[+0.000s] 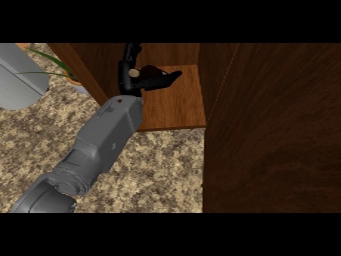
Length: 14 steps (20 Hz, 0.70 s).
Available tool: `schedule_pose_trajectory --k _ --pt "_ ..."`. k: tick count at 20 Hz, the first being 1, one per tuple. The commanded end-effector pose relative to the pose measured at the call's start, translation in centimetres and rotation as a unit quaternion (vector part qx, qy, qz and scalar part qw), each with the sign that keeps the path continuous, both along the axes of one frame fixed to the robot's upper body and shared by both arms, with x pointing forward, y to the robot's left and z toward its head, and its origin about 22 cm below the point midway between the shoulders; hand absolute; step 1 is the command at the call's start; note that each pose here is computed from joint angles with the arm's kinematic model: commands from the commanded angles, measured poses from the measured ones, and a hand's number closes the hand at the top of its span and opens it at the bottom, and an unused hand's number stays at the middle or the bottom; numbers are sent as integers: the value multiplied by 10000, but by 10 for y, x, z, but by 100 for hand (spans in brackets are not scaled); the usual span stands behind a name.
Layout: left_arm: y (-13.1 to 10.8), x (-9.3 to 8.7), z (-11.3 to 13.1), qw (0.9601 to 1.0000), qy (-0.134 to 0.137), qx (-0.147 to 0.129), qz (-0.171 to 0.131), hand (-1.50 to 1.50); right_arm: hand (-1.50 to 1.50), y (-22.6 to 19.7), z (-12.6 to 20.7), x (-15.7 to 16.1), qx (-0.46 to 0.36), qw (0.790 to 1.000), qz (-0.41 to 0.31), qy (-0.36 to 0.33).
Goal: Pick up the wine, place it into the cabinet and close the cabinet
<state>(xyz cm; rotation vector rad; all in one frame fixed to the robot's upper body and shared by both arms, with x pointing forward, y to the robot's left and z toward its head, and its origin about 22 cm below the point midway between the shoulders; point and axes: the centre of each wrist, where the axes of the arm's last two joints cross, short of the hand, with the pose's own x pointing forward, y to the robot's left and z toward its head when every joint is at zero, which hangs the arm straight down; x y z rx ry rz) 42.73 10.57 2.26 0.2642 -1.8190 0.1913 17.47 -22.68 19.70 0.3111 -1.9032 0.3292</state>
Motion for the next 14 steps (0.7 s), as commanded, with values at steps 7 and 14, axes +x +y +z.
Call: schedule_pose_trajectory --k 7,14 --pt "21 -14 -31 9990 129 196 369 -150 -150 -9 3 -8 16 9999 129 -96" --pt "17 -2 -9 9994 -50 119 316 -150 -150 3 -2 -6 52 9996 234 -152"
